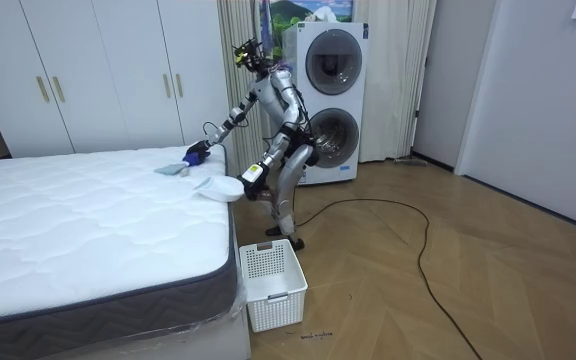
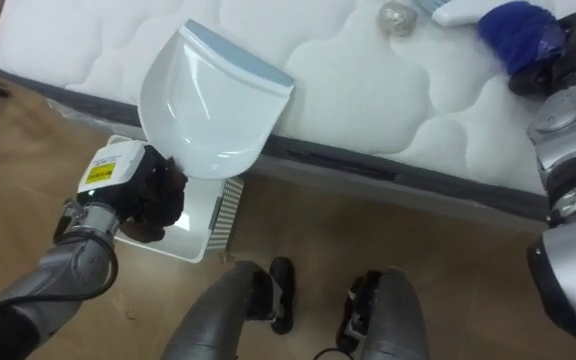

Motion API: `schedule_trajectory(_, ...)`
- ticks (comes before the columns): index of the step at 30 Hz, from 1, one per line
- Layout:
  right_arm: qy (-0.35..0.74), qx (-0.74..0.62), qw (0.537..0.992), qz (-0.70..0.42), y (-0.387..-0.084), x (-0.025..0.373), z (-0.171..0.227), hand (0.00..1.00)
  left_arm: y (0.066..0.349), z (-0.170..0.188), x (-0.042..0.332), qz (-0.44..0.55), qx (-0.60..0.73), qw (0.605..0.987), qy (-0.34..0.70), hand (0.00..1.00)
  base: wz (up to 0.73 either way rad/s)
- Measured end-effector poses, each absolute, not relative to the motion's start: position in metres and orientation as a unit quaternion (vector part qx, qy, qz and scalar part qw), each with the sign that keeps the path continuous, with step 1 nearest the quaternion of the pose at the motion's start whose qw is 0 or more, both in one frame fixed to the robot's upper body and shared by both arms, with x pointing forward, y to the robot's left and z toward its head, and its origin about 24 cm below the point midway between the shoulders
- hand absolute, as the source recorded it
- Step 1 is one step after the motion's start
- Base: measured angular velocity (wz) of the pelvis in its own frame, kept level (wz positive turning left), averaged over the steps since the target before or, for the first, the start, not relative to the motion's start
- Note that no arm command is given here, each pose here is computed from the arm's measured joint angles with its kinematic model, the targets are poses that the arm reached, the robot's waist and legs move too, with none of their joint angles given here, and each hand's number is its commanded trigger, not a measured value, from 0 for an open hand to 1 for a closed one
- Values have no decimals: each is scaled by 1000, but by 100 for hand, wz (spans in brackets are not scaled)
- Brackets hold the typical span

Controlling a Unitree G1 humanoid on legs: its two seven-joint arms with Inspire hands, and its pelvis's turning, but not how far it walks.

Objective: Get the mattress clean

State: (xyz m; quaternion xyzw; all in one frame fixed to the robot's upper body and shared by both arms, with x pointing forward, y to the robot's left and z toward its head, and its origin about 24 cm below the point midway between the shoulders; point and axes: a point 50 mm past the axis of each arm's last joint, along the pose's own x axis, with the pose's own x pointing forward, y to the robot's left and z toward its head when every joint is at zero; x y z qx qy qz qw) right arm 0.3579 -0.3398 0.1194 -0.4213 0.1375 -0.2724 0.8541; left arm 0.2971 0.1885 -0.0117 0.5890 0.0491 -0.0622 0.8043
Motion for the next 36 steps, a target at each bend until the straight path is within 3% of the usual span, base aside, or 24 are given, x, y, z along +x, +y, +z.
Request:
schedule_trajectory(13,143,-418,858,-262,-341,357,118,100,189,-11,297,-64,597,798,47,100,-1)
schedule_trajectory(27,149,-581,774,-204,-337,358,115,100,187,-7,300,-75,597,798,28,100,-7)
schedule_trajectory(36,134,-656,715,-201,-339,358,122,100,206,4,303,-82,617,783,16,100,-14)
